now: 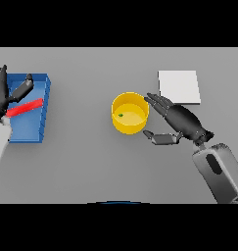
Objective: Pick up the red beaker and tilt it to pour out 1 green nut into yellow bowl. Pick up the yellow bowl and place it on the metallic measuring scale.
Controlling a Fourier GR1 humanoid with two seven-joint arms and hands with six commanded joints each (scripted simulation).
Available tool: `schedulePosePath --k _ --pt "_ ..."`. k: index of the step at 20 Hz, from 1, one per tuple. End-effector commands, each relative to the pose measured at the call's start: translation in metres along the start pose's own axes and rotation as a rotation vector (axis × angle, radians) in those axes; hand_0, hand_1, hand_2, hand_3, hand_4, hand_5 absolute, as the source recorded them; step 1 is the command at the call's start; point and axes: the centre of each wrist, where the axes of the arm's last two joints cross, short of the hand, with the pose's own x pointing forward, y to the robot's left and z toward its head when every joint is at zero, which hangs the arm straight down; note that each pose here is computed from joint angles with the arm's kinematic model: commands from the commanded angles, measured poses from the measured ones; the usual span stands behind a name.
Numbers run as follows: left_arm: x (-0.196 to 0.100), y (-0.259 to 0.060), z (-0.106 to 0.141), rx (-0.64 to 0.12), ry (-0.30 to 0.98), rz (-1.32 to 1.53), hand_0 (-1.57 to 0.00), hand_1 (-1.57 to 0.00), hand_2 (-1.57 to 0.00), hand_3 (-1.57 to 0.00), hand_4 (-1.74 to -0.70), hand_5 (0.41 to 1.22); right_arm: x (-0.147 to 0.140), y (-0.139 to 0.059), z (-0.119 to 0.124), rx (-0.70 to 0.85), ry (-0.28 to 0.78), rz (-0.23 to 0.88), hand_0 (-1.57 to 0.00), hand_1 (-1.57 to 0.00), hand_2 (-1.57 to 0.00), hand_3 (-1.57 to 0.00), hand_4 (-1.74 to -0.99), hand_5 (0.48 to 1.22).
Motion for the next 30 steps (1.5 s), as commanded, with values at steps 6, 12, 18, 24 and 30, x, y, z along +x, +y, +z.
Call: schedulePosePath --k 6,12,18,24,30 --pt "0.000 0.004 -0.001 0.000 0.011 -0.009 0.00 0.00 0.00 0.00 -0.74 0.701 0.011 -0.017 -0.035 0.224 -0.098 0.320 0.00 0.00 0.00 0.00 -1.227 0.698" --pt "-0.002 0.007 0.002 -0.005 0.008 -0.007 0.00 0.00 0.00 0.00 -0.75 0.704 0.016 -0.008 -0.062 0.409 -0.134 0.452 0.00 0.00 0.00 0.00 -1.218 0.720" --pt "-0.005 0.008 0.001 0.004 -0.003 -0.013 0.00 0.00 0.00 0.00 -0.74 0.699 0.029 0.006 -0.087 0.505 -0.139 0.497 0.00 0.00 0.00 0.00 -1.250 0.733" --pt "-0.009 0.014 0.000 0.003 0.005 -0.010 0.00 0.00 0.00 0.00 -0.74 0.699 0.030 0.007 -0.104 0.554 -0.109 0.541 0.00 0.00 0.00 0.00 -1.263 0.739" --pt "-0.009 0.012 -0.001 0.000 0.010 -0.014 0.00 0.00 0.00 0.00 -0.75 0.699 0.027 0.016 -0.109 0.626 -0.070 0.515 0.00 0.00 -0.02 -0.07 -1.289 0.758"
